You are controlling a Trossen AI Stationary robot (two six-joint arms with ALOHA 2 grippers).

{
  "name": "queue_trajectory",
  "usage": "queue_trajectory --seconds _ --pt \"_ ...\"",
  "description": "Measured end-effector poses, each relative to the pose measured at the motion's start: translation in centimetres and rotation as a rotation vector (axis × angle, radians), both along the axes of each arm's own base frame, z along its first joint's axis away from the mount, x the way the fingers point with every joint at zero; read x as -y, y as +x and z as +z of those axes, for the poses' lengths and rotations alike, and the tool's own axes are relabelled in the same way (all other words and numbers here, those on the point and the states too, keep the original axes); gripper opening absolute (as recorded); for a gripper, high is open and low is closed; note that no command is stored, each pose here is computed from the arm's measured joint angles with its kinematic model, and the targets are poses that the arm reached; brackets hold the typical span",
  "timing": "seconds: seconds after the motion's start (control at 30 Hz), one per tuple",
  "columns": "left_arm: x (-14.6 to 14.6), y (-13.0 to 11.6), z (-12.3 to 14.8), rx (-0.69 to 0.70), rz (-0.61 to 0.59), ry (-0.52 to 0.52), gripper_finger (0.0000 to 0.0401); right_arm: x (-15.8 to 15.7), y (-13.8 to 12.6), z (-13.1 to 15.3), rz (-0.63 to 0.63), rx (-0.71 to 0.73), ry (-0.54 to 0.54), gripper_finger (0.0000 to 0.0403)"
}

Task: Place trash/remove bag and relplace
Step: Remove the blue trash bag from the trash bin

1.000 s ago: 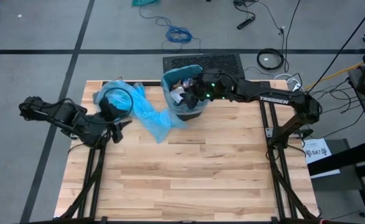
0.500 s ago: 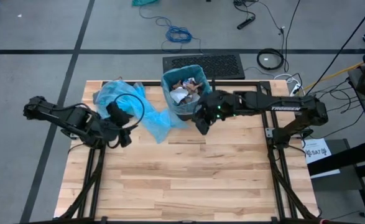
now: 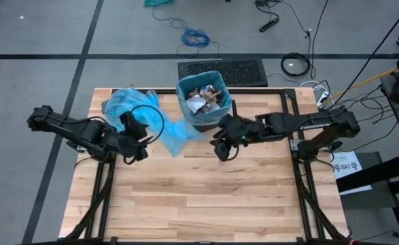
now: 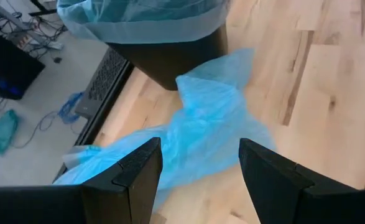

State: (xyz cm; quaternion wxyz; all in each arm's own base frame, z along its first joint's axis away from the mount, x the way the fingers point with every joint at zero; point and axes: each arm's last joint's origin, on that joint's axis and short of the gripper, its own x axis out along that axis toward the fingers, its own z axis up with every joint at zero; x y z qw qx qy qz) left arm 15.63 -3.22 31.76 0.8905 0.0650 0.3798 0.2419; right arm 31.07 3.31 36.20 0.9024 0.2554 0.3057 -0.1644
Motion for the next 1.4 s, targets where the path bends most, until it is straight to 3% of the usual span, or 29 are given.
queue_trajectory --seconds 0.13,0.3,0.57,1.0,1.17,1.4 --pt "0.0 0.0 0.0 0.031 0.041 -0.06 0.0215 -0.8 -0.1 0.0 -0.038 0.013 0.02 0.013" --pt "0.3 0.1 -0.2 -0.035 -0.076 -0.141 0.0215 -1.7 0.1 0.0 -0.074 0.043 0.033 0.013" --pt "0.0 -0.7 0.8 0.013 -0.185 -0.11 0.0215 -2.9 2.2 -2.4 -0.067 -0.007 0.008 0.013" --pt "-2.3 -4.3 2.6 0.147 -0.17 -0.149 0.0215 -1.8 5.3 -6.4 0.092 -0.157 -0.225 0.013" --pt "-3.0 -5.1 1.5 0.149 -0.118 -0.149 0.0215 -0.9 6.3 -6.9 0.207 -0.178 -0.399 0.013" --pt "-3.2 -5.3 -0.8 0.124 -0.034 -0.202 0.0215 1.0 7.1 -8.2 0.18 -0.279 -0.605 0.013"
